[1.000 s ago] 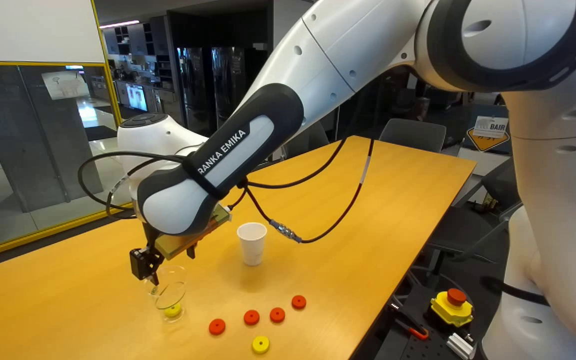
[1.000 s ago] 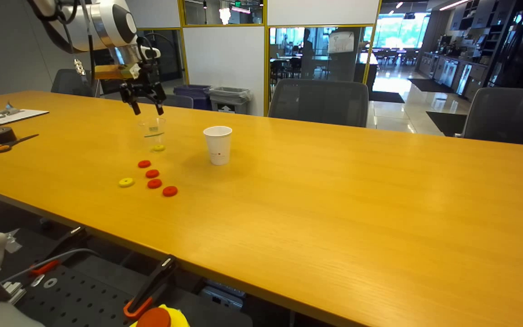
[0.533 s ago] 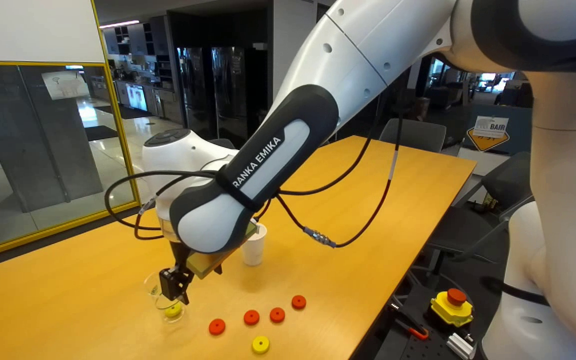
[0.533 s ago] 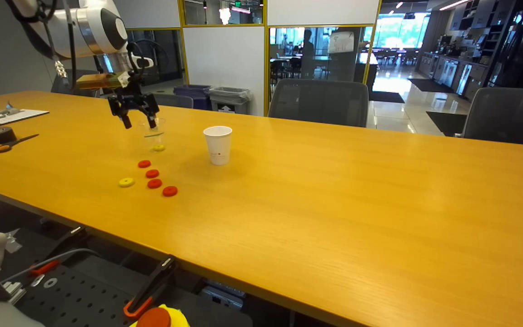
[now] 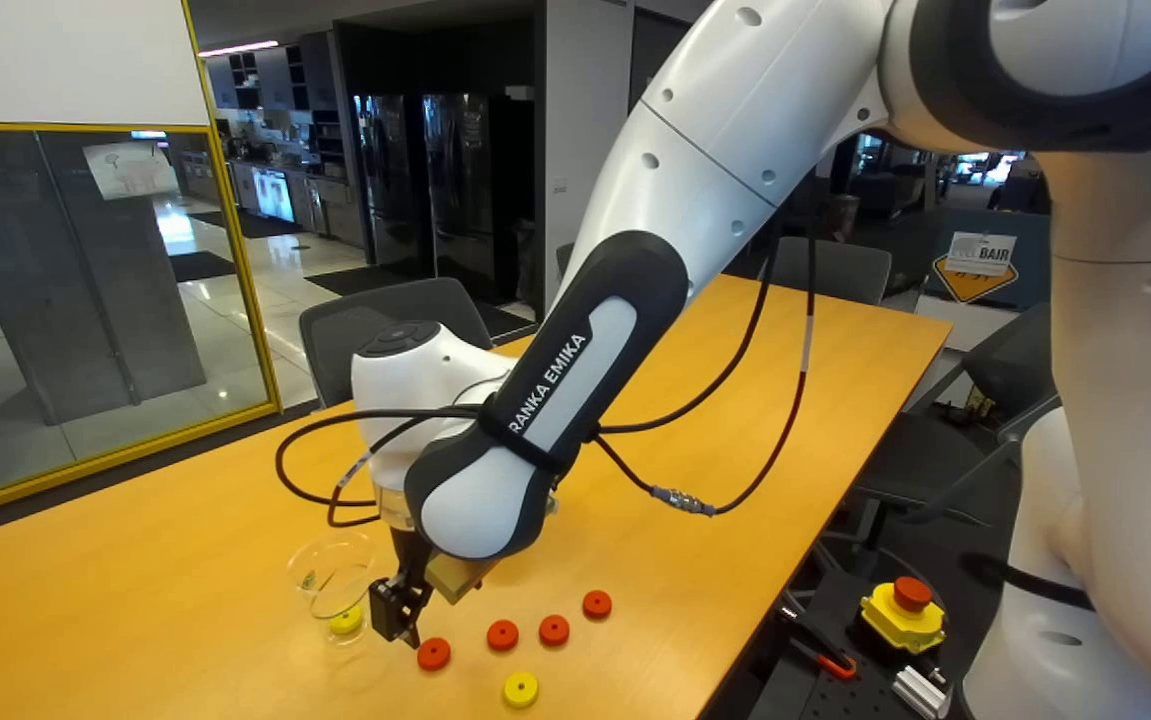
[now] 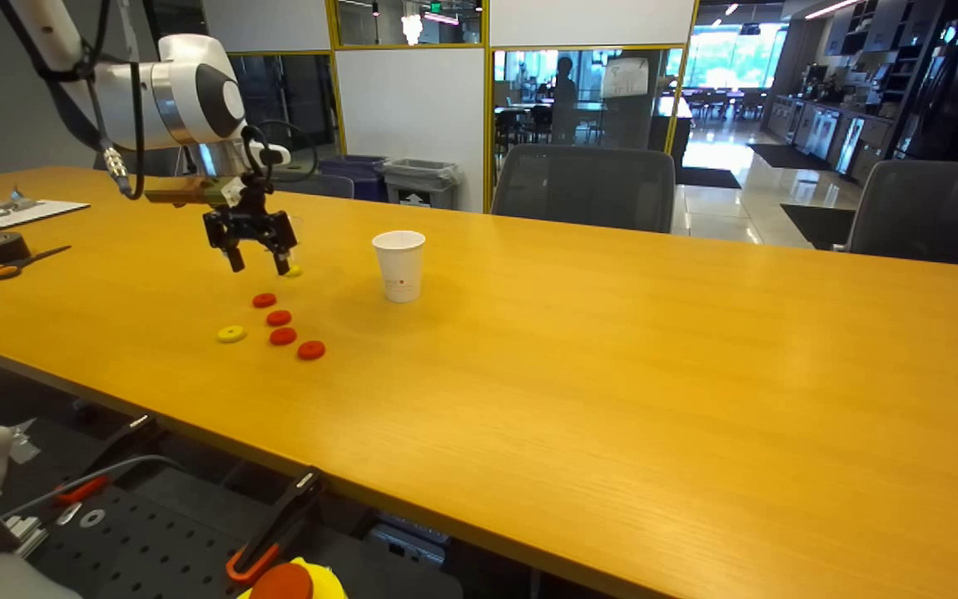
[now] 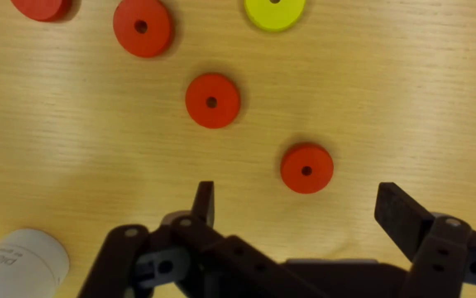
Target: Pick the orange rings and put them in the white cup and put the yellow rings in the clear cup
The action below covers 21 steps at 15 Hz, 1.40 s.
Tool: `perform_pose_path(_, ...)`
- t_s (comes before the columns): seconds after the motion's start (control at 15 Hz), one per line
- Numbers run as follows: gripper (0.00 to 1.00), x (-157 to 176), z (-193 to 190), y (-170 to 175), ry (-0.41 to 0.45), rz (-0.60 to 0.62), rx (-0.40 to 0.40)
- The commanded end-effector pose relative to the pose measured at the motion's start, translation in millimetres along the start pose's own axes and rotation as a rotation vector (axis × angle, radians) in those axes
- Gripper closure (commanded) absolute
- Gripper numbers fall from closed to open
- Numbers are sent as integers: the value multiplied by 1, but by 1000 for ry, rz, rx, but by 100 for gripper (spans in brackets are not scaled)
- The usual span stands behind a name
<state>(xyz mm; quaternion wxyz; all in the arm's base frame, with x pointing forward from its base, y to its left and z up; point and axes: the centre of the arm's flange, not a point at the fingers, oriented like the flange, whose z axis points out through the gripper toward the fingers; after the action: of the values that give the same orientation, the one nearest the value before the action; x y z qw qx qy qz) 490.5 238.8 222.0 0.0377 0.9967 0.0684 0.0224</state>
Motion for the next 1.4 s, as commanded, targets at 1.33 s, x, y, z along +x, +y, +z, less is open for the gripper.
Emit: perform_pose_path(1.33,0,10,40,-27,-37,-84,52)
